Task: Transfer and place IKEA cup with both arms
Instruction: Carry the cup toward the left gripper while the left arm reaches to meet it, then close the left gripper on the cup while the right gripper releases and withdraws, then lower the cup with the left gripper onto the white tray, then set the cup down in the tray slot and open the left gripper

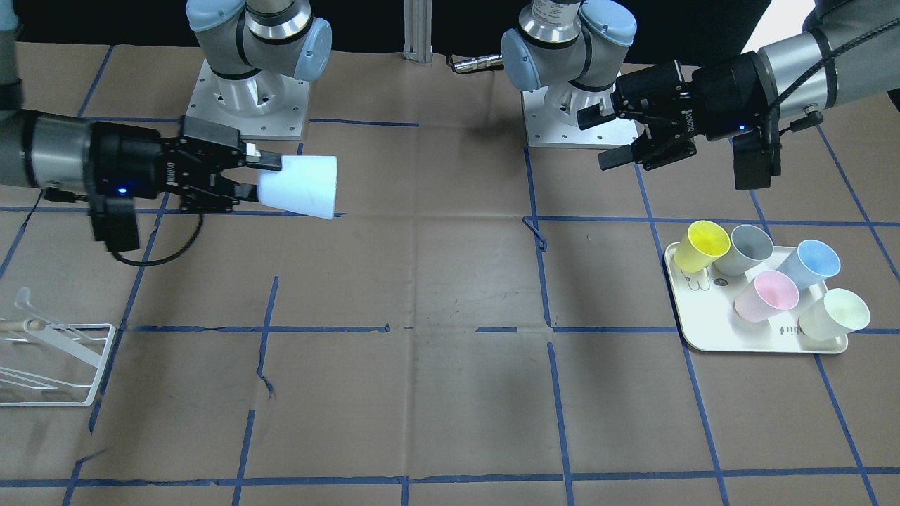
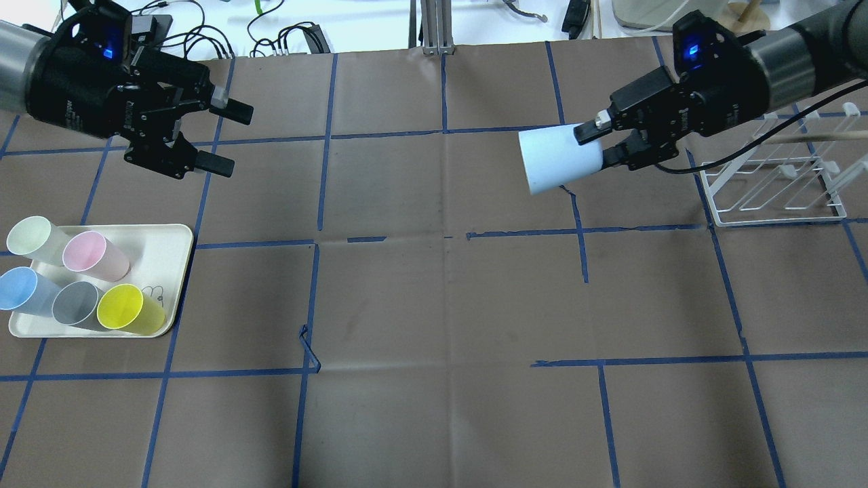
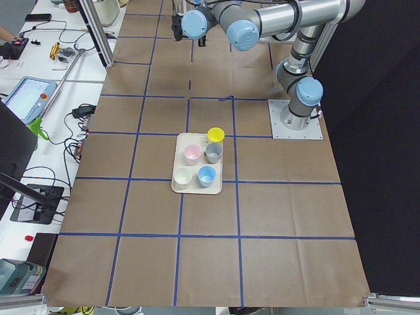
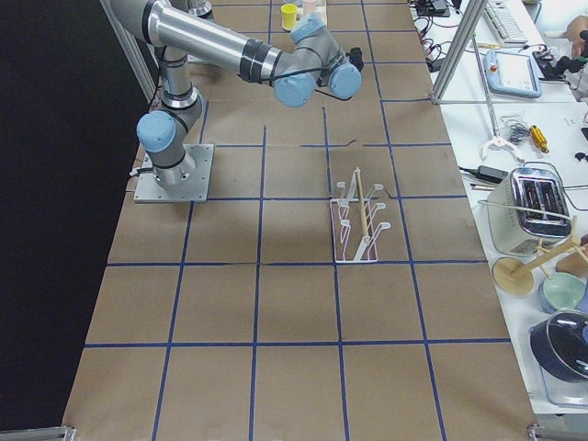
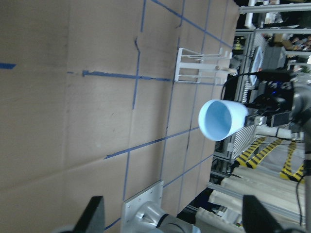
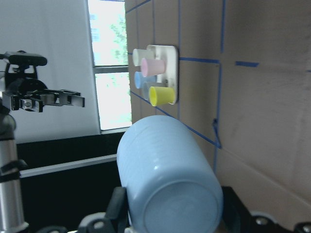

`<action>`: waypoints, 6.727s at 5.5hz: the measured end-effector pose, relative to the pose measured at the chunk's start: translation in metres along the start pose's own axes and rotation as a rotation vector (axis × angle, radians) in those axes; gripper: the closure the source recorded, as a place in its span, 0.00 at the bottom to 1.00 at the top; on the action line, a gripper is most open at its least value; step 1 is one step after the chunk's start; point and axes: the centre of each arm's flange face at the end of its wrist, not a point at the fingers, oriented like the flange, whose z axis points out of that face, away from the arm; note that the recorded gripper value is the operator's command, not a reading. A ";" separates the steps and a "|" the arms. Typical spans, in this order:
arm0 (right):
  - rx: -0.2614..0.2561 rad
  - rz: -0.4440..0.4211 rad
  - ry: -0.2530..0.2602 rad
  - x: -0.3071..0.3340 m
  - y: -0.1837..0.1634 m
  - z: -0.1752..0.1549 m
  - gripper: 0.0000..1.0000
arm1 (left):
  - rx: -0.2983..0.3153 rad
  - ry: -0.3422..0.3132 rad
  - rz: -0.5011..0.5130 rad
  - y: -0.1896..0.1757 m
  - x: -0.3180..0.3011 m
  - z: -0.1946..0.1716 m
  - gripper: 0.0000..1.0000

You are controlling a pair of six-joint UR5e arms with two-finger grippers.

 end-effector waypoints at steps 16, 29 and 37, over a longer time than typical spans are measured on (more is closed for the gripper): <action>0.064 0.024 -0.304 -0.050 0.009 0.165 0.00 | -0.008 0.196 0.063 0.007 0.042 0.073 0.99; 0.152 0.095 1.160 -0.124 -0.008 0.002 0.00 | 0.159 -1.030 -0.017 -0.044 -0.127 0.017 1.00; 0.191 0.073 1.241 -0.138 -0.015 0.019 0.00 | 0.117 -1.149 -0.052 -0.088 -0.267 -0.004 0.96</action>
